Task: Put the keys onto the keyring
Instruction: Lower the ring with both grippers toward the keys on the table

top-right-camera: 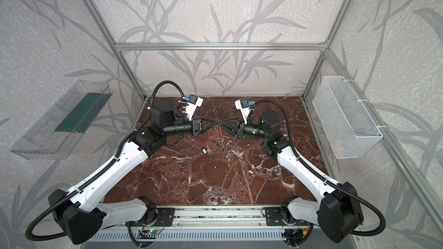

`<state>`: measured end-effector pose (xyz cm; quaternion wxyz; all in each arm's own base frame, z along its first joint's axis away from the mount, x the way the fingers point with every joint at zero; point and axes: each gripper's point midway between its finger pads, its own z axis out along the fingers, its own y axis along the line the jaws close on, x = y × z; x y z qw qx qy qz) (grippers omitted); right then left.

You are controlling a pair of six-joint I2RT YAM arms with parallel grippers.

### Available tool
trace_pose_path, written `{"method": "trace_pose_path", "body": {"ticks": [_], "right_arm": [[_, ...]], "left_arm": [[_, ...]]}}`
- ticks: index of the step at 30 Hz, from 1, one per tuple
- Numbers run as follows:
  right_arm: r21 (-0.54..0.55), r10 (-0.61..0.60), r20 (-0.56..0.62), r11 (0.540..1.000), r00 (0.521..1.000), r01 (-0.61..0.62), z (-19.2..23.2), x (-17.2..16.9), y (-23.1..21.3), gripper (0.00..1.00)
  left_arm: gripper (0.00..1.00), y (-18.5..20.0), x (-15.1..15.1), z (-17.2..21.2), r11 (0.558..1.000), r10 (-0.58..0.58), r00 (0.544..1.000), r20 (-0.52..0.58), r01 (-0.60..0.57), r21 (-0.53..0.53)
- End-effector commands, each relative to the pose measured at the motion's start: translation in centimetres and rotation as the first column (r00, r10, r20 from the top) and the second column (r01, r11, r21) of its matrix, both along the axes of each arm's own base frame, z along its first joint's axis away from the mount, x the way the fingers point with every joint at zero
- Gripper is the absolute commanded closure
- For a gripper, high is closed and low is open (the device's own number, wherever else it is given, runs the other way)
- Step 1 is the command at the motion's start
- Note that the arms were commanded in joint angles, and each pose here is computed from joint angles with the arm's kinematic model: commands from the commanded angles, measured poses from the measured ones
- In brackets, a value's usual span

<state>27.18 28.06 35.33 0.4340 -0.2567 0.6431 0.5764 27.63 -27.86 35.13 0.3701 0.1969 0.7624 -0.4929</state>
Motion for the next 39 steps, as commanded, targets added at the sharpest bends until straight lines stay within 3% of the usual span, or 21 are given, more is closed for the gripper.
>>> {"method": "trace_pose_path", "body": {"ticks": [1, 18, 29, 39], "right_arm": [[0.052, -0.053, 0.060, 0.997, 0.997, 0.050, 2.2, 0.1, -1.5, 0.70], [0.055, -0.064, 0.047, 0.997, 0.997, 0.061, 1.6, 0.6, -2.1, 0.70], [-0.007, 0.050, 0.051, 0.999, 0.997, -0.050, 1.4, -0.6, 0.2, 0.72], [-0.037, 0.112, 0.019, 0.993, 0.994, -0.111, 0.4, -1.0, 1.4, 0.74]], "left_arm": [[1.00, 1.0, 0.0, 0.6, 0.999, 0.040, 0.999, 0.017, -0.040, -0.004], [1.00, 0.8, 0.0, 0.8, 1.000, 0.031, 0.999, 0.021, -0.031, -0.001], [1.00, -0.2, -1.2, 1.1, 0.997, -0.081, 0.996, 0.023, 0.081, -0.006], [1.00, -0.5, -1.2, 1.2, 0.995, -0.099, 0.995, 0.023, 0.099, -0.015]]}}
